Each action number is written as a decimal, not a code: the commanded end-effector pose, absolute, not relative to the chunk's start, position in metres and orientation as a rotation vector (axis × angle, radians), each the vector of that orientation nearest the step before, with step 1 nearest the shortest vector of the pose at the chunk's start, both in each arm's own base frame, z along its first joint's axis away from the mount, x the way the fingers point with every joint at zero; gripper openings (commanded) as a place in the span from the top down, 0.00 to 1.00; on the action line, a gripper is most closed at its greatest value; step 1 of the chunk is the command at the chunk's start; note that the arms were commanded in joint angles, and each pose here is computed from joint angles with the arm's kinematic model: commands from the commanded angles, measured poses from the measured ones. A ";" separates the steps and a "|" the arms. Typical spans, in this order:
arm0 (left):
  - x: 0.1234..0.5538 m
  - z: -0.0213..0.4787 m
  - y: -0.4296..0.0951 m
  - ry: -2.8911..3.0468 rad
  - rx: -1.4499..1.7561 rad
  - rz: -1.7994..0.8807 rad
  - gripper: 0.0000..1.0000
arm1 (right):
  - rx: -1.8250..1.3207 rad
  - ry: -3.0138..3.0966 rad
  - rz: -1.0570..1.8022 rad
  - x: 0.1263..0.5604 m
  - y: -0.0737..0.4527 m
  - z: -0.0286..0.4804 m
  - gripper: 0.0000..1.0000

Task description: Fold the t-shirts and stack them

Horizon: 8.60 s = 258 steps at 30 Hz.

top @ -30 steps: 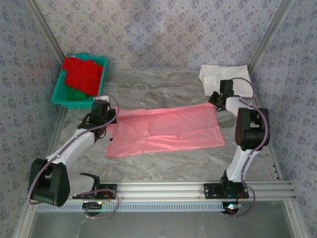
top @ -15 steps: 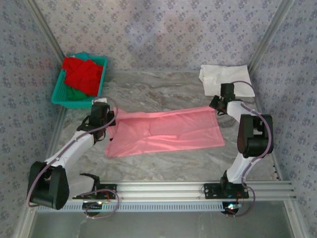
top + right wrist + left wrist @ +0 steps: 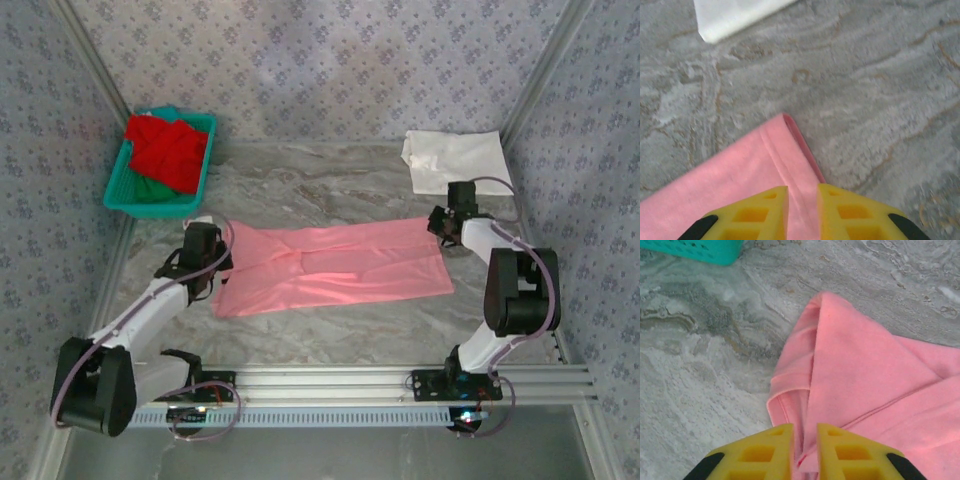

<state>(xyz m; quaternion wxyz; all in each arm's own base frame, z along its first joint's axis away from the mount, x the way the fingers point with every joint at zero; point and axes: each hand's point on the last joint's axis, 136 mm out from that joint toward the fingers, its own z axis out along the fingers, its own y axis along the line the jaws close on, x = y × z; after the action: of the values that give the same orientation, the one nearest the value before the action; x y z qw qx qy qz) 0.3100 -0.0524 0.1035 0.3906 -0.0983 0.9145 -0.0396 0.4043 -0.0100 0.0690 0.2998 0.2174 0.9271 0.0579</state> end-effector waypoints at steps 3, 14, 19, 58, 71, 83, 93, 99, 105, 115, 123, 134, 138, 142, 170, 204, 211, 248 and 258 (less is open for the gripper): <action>0.296 0.102 -0.076 2.337 -0.182 -0.243 0.80 | 0.579 2.435 0.163 0.385 -0.012 0.093 0.74; 0.356 0.112 -0.139 2.498 0.179 -0.321 0.63 | 0.024 2.266 0.508 0.375 0.123 0.117 0.67; 0.374 0.087 -0.172 2.611 0.326 -0.368 0.57 | -0.176 2.194 0.466 0.352 0.164 0.111 0.65; 0.291 0.059 -0.210 2.734 0.304 -0.209 0.84 | -0.134 2.214 0.303 0.351 0.150 0.106 0.58; 0.316 0.104 -0.163 2.632 0.065 -0.220 0.75 | -0.142 2.229 0.325 0.351 0.154 0.105 0.56; 0.338 0.074 -0.113 2.610 -0.188 -0.227 0.68 | -0.039 2.260 0.443 0.364 0.140 0.103 0.59; 0.407 0.074 -0.091 2.554 -0.322 -0.281 0.79 | 0.216 2.647 0.398 0.403 0.096 0.055 0.76; 0.411 0.040 -0.086 2.614 -0.415 -0.299 0.86 | 0.310 2.737 0.297 0.412 0.082 0.034 0.76; 0.389 0.023 -0.060 2.640 -0.577 -0.256 0.90 | 0.488 2.765 0.302 0.409 0.062 0.012 0.77; 0.351 0.018 -0.049 2.667 -0.620 -0.212 0.93 | 0.717 2.670 0.319 0.397 0.029 0.006 0.76; 0.381 0.049 -0.068 2.576 -0.491 -0.324 0.89 | 0.674 2.631 0.390 0.402 0.042 0.026 0.73; 0.408 0.081 -0.070 2.490 -0.481 -0.335 0.91 | 0.604 2.476 0.419 0.401 0.038 0.081 0.69; 0.407 0.073 -0.076 2.535 -0.484 -0.359 0.99 | 0.486 2.526 0.371 0.402 0.046 0.087 0.68; 0.407 0.062 -0.085 2.555 -0.494 -0.390 0.99 | 0.350 2.565 0.375 0.403 0.065 0.089 0.68; 0.269 0.037 -0.094 2.763 -0.596 -0.453 0.75 | 0.259 2.594 0.404 0.398 0.093 0.076 0.68; 0.278 0.050 -0.096 2.736 -0.536 -0.378 1.00 | 0.239 2.617 0.366 0.395 0.093 0.067 0.68; 0.276 0.043 -0.093 2.752 -0.542 -0.350 0.77 | 0.236 2.617 0.370 0.395 0.093 0.066 0.67; 0.262 0.068 -0.092 2.709 -0.578 -0.390 1.00 | 0.233 2.613 0.401 0.397 0.098 0.067 0.67; 0.266 0.043 -0.097 2.754 -0.564 -0.375 0.80 | 0.225 2.622 0.429 0.397 0.103 0.064 0.67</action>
<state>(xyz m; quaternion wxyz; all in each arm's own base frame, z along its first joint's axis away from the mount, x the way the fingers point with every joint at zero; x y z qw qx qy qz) 0.2669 -0.0962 0.0555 0.1652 -0.1989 0.9565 -0.1350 0.4000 0.0978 0.0722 0.2478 0.0900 0.9526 0.1519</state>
